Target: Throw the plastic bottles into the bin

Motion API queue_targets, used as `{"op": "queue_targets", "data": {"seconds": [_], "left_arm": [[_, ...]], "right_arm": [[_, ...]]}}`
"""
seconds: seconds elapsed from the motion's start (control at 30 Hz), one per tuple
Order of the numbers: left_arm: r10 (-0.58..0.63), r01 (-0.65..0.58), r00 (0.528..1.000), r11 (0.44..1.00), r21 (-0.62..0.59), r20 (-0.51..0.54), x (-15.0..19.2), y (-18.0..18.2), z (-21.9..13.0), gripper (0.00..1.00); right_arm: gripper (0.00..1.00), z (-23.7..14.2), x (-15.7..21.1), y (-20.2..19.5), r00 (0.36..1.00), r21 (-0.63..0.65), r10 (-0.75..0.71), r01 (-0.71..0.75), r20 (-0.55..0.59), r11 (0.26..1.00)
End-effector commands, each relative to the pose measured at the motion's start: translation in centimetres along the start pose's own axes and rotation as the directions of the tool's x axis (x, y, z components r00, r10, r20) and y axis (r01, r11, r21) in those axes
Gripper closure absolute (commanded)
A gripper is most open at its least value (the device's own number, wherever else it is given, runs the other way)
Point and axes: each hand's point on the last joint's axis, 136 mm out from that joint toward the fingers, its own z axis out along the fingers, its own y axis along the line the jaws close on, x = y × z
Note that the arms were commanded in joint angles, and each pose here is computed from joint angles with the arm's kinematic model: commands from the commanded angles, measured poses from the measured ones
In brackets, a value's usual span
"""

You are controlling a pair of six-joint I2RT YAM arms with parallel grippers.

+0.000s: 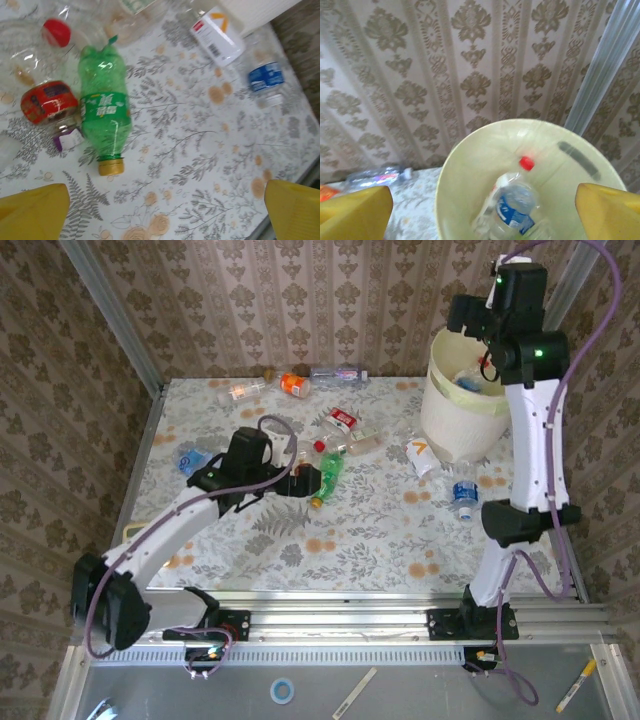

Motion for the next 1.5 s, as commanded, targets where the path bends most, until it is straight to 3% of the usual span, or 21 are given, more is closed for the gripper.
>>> {"op": "queue_targets", "data": {"seconds": [0.0, 0.27, 0.53, 0.9, 1.2, 1.3, 1.47], "left_arm": [[0.006, -0.015, 0.996, 0.995, -0.101, -0.088, 0.5, 1.4, 0.7, 0.01], [-0.045, -0.013, 0.952, 0.982, -0.188, -0.301, 2.7, 3.4, 5.1, 0.15], [-0.079, -0.035, 0.894, 0.969, -0.245, -0.442, 4.5, 4.5, 8.6, 0.26], [-0.074, -0.09, 0.845, 0.956, -0.278, -0.529, 6.3, 5.4, 11.8, 0.31], [-0.087, -0.121, 0.818, 0.941, -0.317, -0.569, 7.1, 6.5, 13.4, 0.38], [-0.084, -0.128, 0.81, 0.94, -0.316, -0.58, 7.4, 6.6, 13.8, 0.42], [-0.081, -0.133, 0.802, 0.942, -0.309, -0.592, 8.0, 6.7, 13.8, 0.59]], "right_arm": [[0.04, -4.9, -1.7, 1.6, 0.994, -0.164, 0.091, -0.081, 0.057, 0.983], [0.01, -9.5, 2.1, 4.6, 0.989, -0.37, 0.129, -0.146, -0.071, 0.918], [0.0, -13.9, 5.9, 5.9, 0.981, -0.47, 0.134, -0.184, -0.139, 0.863], [0.0, -15.5, 11.2, 5.4, 0.961, -0.468, 0.142, -0.241, -0.237, 0.85], [0.0, -15.8, 12.3, 5.3, 0.956, -0.468, 0.151, -0.256, -0.251, 0.846], [0.0, -15.7, 12.5, 5.2, 0.956, -0.466, 0.149, -0.255, -0.252, 0.847], [0.0, -15.3, 12.9, 5.2, 0.955, -0.46, 0.149, -0.257, -0.257, 0.85]]}}
